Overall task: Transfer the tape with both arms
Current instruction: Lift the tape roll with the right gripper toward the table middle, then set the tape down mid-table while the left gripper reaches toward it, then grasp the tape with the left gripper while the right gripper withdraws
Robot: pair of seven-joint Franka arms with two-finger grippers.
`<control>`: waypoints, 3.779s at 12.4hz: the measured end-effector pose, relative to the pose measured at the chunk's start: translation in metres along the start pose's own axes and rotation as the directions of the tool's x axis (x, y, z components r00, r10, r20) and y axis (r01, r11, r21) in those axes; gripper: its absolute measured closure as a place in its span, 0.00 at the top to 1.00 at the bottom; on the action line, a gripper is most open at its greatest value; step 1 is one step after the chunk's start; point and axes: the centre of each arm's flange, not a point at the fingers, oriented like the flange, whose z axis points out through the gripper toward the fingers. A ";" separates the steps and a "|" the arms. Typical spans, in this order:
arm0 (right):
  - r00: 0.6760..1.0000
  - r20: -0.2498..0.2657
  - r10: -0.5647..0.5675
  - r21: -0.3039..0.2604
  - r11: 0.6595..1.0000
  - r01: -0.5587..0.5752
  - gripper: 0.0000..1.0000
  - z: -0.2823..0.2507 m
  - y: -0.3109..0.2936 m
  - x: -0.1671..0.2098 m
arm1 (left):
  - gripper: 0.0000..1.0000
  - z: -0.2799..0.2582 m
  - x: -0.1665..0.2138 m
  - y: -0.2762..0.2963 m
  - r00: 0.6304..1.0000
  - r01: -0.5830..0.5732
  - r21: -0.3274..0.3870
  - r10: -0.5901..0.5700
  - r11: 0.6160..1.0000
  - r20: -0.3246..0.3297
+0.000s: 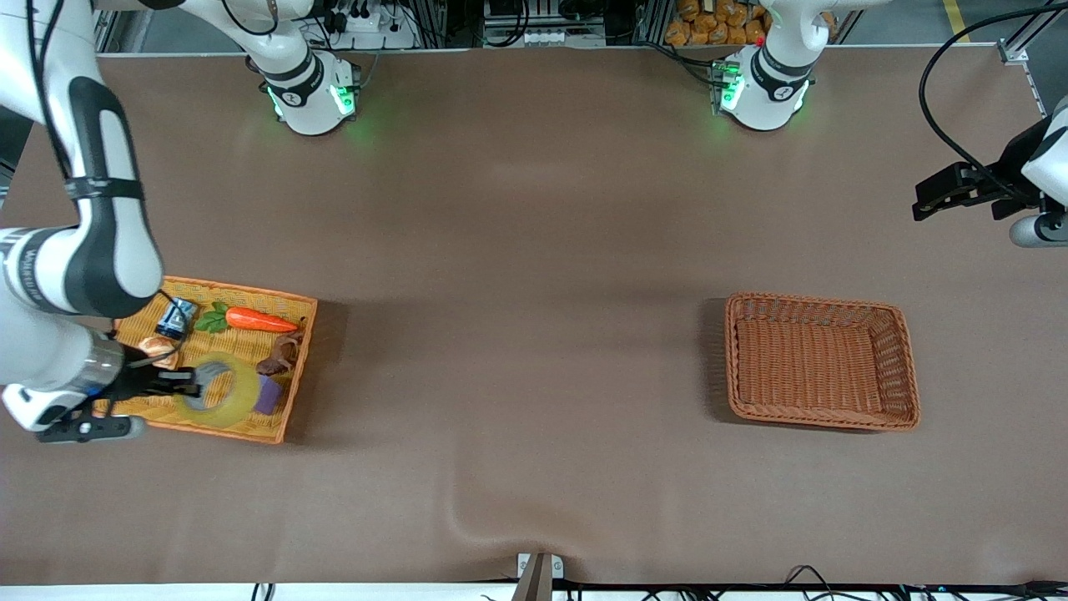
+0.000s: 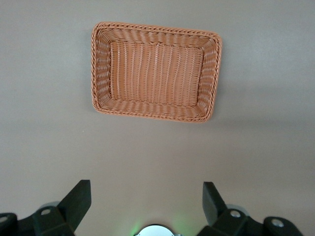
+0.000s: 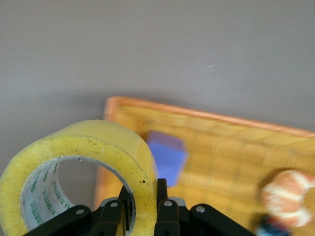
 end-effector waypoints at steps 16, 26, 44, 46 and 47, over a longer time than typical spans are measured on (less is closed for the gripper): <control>0.929 0.073 0.362 0.004 0.932 -0.363 0.22 0.182 -0.446 -0.132 | 1.00 0.036 0.020 0.005 0.998 -0.011 -0.001 0.011 1.000 0.068; 0.909 0.005 0.417 0.055 0.908 -0.416 0.97 0.160 -0.420 -0.094 | 1.00 0.141 0.076 0.145 0.980 -0.191 -0.094 0.195 0.977 0.045; 0.993 -0.116 0.007 -0.005 1.000 -0.008 1.00 -0.191 0.037 -0.122 | 1.00 0.426 0.037 0.440 0.999 0.036 -0.135 -0.037 0.990 -0.008; 0.990 -0.139 0.000 -0.044 0.999 -0.006 1.00 -0.211 0.045 -0.134 | 0.79 0.437 0.035 0.442 0.999 0.034 -0.131 -0.034 0.991 -0.002; 0.992 -0.127 0.000 -0.058 0.998 -0.007 1.00 -0.215 0.048 -0.139 | 0.67 0.440 0.034 0.443 0.999 0.033 -0.130 -0.033 0.991 -0.001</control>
